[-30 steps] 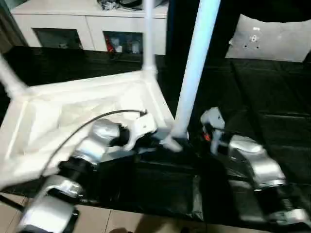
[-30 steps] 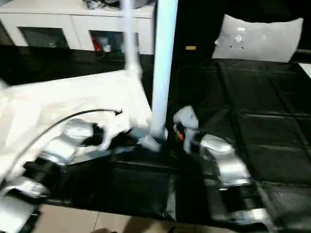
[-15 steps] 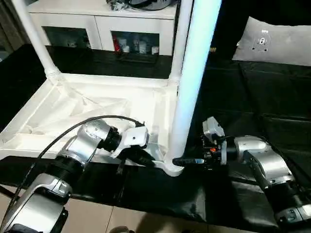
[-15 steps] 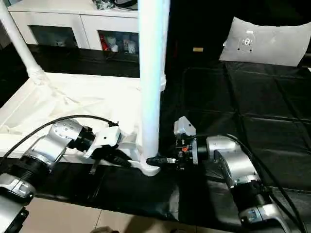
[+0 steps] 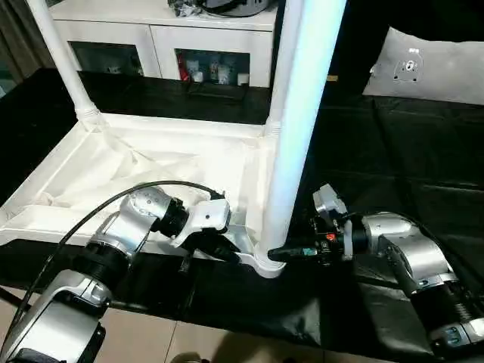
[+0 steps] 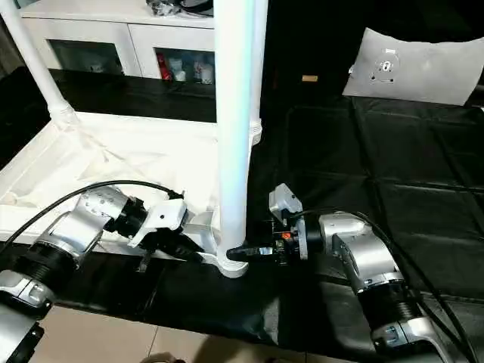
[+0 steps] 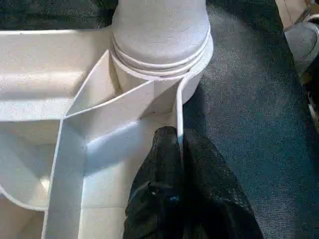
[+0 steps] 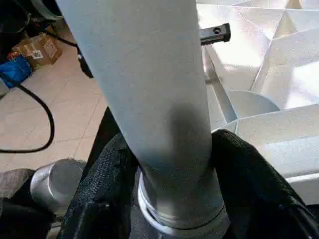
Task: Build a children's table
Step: Rotate leg to tighten
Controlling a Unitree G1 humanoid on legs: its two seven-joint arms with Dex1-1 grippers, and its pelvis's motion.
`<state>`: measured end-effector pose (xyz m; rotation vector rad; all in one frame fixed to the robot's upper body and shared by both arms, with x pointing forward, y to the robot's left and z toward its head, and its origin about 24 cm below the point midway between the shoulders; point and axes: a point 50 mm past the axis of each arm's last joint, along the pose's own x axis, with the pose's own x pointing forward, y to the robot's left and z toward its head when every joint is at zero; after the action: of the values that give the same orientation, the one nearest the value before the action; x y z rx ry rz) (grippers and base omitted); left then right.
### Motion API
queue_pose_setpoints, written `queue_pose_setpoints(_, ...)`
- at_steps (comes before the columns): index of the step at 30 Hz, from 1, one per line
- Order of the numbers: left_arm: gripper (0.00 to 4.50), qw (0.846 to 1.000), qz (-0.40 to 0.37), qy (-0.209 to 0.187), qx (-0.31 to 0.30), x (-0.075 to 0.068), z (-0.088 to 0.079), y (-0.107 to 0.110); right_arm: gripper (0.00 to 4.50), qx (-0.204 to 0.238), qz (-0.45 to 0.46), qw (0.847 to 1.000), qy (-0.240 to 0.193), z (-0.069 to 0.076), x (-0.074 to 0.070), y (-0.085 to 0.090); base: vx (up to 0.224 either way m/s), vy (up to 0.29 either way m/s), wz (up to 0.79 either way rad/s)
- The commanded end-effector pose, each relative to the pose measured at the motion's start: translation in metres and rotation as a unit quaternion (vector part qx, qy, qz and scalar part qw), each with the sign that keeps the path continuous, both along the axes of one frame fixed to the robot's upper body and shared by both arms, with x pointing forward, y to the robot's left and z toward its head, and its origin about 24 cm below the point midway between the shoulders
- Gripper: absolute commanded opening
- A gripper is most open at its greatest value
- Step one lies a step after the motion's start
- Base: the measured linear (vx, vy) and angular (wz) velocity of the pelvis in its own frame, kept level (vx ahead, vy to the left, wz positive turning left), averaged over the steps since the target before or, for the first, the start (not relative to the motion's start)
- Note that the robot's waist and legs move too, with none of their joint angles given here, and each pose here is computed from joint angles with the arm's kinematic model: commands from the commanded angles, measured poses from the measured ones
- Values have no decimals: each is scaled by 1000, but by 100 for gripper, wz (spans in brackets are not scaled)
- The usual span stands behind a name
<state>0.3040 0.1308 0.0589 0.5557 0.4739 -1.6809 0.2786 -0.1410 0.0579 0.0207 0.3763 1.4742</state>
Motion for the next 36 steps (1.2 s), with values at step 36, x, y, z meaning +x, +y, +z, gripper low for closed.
queue_pose_setpoints(36, 0, 951, 295, -79, -46, 31, -1, -52, 358, 30, -383, 917, -107, -4, 38, 35, 2, -1, 0)
